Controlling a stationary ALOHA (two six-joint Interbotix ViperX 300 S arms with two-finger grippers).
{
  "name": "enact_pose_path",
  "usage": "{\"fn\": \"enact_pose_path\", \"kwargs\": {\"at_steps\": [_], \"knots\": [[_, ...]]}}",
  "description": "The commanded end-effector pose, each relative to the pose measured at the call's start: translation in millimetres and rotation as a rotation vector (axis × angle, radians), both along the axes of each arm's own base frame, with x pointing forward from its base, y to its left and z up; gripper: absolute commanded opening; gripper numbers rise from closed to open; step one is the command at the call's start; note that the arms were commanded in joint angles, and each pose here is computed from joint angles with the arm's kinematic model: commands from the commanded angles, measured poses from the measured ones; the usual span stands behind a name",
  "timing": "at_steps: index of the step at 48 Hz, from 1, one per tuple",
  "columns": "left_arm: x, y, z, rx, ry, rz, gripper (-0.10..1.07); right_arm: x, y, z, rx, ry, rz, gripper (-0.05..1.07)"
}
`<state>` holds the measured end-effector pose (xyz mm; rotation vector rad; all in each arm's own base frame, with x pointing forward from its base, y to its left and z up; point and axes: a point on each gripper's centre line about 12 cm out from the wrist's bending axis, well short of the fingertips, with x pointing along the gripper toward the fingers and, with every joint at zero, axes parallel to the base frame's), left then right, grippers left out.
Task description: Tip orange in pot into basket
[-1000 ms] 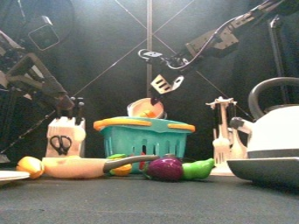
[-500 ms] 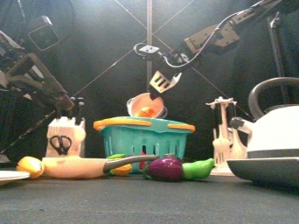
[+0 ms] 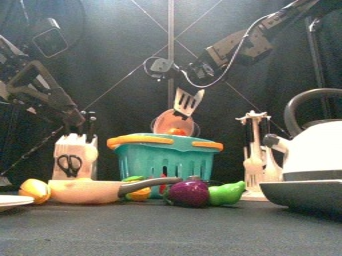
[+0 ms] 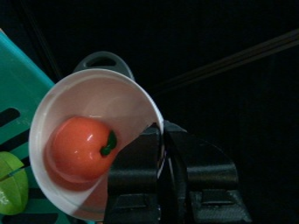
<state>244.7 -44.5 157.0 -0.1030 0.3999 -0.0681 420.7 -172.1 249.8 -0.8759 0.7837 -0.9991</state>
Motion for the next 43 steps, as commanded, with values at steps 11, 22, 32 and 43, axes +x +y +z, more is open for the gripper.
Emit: {"fn": "enact_pose_path", "kwargs": {"at_steps": [11,22,32,43], "knots": [[2.6,0.4,4.1,-0.005,-0.016,0.006,0.78,4.8,9.1,21.7,-0.065,-0.024,0.008,0.22],[2.6,0.4,4.1,-0.005,-0.016,0.006,0.78,10.8,29.5,26.0,-0.252,0.03,0.049,0.22],[2.6,0.3,3.9,-0.005,-0.015,0.005,0.78,10.4,31.6,22.1,-0.261,0.04,0.042,0.22],[2.6,0.3,3.9,-0.005,-0.015,0.005,0.78,12.0,35.7,20.7,-0.283,0.051,0.062,0.22]]}}
